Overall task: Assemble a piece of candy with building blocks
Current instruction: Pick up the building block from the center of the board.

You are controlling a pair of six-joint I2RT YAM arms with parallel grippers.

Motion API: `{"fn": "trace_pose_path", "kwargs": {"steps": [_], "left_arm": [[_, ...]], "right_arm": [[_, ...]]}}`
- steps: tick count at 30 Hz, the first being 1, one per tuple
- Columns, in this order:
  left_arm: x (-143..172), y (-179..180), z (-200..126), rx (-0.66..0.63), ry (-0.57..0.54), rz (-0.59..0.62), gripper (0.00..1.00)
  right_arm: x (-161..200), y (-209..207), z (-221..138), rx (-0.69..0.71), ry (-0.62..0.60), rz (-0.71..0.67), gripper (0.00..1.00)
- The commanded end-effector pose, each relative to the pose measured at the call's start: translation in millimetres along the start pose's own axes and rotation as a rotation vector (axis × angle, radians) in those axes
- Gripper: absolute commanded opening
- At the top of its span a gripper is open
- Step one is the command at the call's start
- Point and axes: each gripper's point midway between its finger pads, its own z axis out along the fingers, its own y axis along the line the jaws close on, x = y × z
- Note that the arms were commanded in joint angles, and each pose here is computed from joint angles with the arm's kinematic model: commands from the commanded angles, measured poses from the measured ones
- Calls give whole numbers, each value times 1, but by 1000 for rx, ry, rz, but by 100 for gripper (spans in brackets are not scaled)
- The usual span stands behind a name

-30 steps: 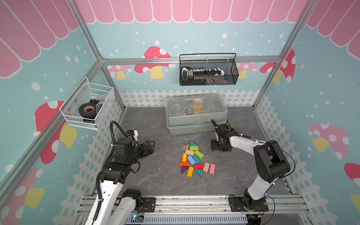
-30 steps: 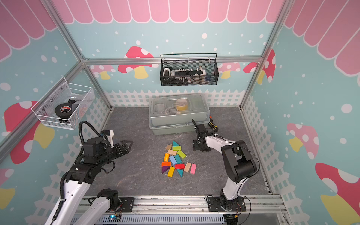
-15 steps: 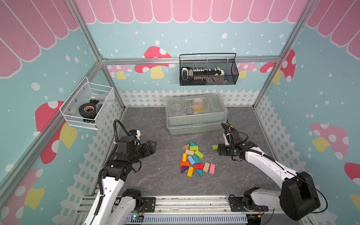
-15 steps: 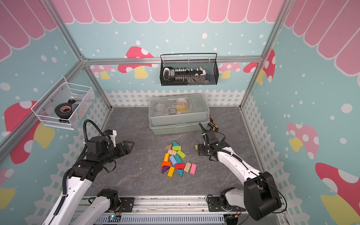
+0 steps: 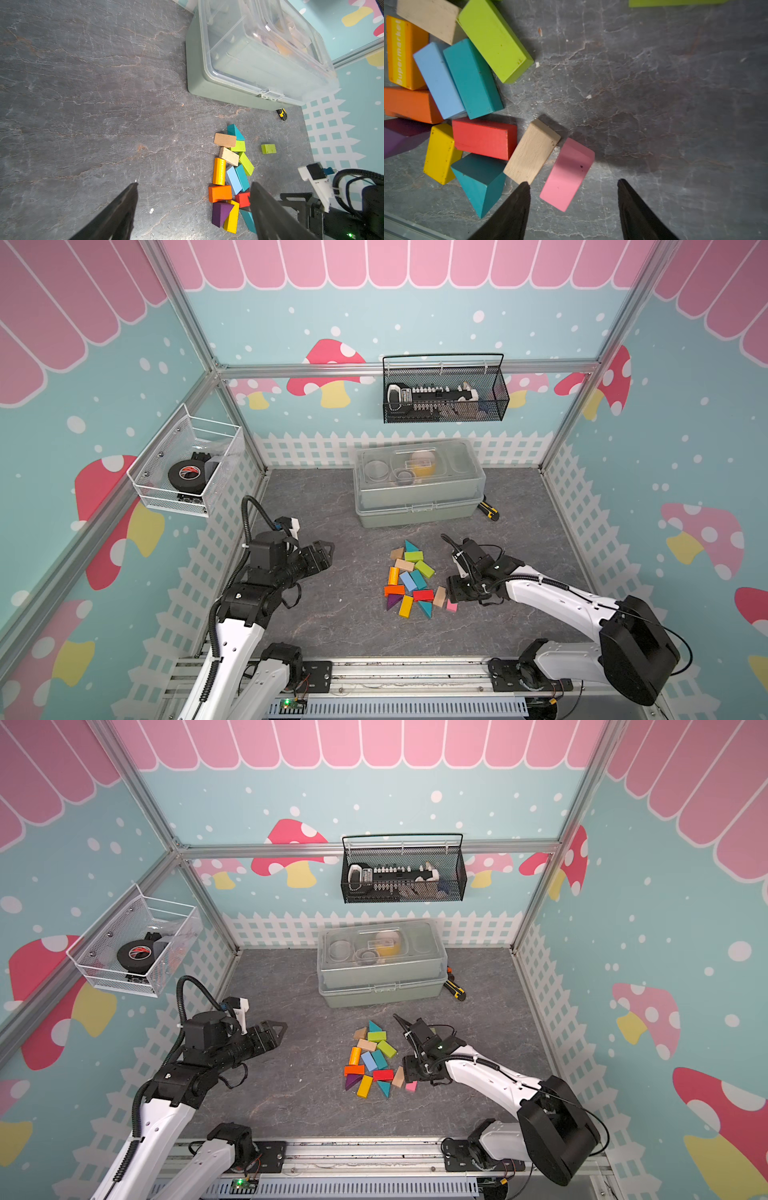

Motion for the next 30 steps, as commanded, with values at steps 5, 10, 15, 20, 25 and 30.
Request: {"fn": "trace_pose_path", "kwargs": {"steps": [5,10,15,20,25,30], "left_arm": [[6,-2,0,13,21,20,83],[6,-1,0,12,22,20,83],[6,-1,1,11,25,20,83],[7,-3,2,18,32,22,79],[14,-22,12,44,90,61,72],[39,-89,41,67,107,259,72]], "right_arm": [[4,-5,15,64,24,14,61],[12,-7,26,78,64,-5,58],[15,-13,31,108,76,-17,49],[11,-18,29,137,54,-32,37],[-8,-30,20,178,-12,-32,26],[-37,-59,-1,147,-83,77,23]]}}
